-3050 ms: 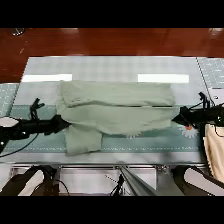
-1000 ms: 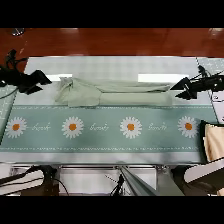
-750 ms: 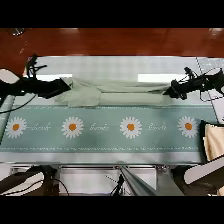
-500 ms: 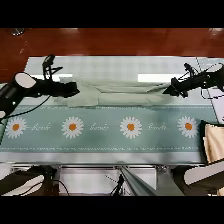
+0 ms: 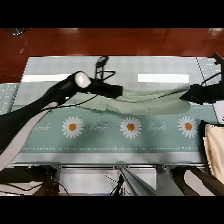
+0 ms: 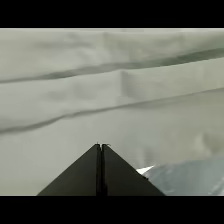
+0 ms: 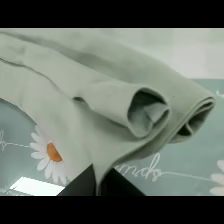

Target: Fold the shirts.

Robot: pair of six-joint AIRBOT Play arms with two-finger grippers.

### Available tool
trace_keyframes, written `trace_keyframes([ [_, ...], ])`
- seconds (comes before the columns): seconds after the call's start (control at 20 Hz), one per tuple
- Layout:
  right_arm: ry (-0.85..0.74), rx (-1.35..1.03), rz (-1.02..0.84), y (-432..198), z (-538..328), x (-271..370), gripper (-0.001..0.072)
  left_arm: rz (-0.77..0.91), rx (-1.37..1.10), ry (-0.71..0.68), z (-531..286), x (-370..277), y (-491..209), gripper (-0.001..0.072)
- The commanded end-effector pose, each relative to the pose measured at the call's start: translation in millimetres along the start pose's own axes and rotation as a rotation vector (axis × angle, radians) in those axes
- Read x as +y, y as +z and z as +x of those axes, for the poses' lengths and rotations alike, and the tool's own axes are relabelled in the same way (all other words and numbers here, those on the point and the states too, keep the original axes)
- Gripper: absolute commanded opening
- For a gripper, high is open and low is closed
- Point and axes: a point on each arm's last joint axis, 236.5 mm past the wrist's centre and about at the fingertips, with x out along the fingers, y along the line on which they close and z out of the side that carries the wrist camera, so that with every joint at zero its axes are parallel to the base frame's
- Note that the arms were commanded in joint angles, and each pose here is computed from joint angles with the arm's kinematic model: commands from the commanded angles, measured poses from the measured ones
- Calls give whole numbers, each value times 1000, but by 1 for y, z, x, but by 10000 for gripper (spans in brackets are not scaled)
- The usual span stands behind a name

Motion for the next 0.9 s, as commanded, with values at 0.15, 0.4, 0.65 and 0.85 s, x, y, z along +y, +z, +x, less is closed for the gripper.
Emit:
trace_keyframes([
  [0.15, 8, -171, -43, -33, -53, 43, 27, 9, 370, -90, 103, -78, -75, 24],
  [0.4, 55, -184, -54, -32, -55, 55, 27, -14, 485, -191, 116, -127, -122, 25],
  [0.65, 140, -198, -57, -24, -53, 74, 27, -119, 326, -184, 45, -64, -9, 25],
  [0.85, 337, -142, -186, -15, -22, 143, 27, -83, 264, -39, -90, 28, 45, 25],
])
